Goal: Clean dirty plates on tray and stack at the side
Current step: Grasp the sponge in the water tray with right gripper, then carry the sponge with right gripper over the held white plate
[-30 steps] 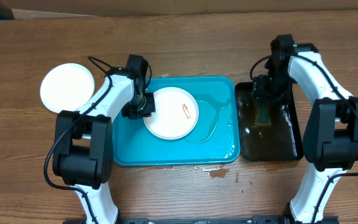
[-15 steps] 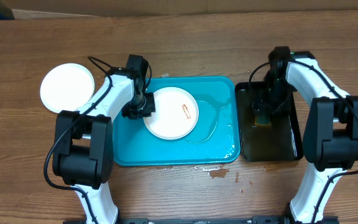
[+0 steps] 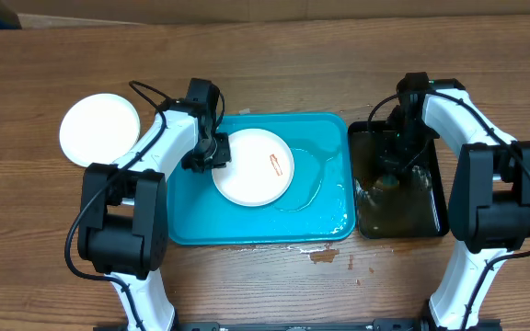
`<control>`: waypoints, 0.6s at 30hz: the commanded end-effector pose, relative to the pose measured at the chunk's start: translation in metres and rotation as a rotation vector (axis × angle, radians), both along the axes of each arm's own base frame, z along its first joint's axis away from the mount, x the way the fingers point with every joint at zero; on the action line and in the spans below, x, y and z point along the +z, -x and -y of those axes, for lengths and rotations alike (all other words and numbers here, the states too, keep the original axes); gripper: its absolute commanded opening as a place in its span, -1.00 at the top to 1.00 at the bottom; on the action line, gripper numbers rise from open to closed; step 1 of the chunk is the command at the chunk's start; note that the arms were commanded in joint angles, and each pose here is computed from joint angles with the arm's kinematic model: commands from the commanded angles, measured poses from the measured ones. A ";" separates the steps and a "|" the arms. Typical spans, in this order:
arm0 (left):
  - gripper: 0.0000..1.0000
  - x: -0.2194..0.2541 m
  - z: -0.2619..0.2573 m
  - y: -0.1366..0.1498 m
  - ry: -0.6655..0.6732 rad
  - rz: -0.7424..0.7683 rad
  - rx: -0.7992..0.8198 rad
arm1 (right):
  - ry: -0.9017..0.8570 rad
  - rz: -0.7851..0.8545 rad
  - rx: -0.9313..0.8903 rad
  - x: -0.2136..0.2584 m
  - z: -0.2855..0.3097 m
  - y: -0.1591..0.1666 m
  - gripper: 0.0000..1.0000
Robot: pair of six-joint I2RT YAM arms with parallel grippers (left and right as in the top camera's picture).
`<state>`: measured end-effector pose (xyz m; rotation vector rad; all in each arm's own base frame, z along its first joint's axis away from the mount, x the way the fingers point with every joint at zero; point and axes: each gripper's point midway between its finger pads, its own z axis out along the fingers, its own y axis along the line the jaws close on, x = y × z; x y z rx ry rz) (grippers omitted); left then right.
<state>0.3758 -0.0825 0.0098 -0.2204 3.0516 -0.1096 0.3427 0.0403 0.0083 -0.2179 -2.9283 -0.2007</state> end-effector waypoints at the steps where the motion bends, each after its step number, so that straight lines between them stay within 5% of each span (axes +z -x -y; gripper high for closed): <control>1: 0.60 -0.002 0.002 -0.001 0.006 0.003 0.011 | -0.028 0.033 0.023 0.007 -0.002 -0.009 0.92; 6: 0.63 -0.003 -0.001 0.002 -0.004 -0.008 0.013 | -0.005 0.031 0.006 0.014 0.003 -0.012 0.74; 8: 0.67 -0.003 -0.001 0.003 -0.005 -0.012 0.013 | 0.033 0.029 -0.006 0.020 0.009 -0.014 0.92; 10: 0.92 -0.003 -0.001 0.003 -0.005 -0.013 0.013 | 0.071 0.021 0.001 0.025 0.014 -0.013 0.92; 18: 0.92 -0.003 0.001 0.006 0.003 -0.025 0.012 | 0.206 0.012 0.059 0.028 0.025 -0.010 0.92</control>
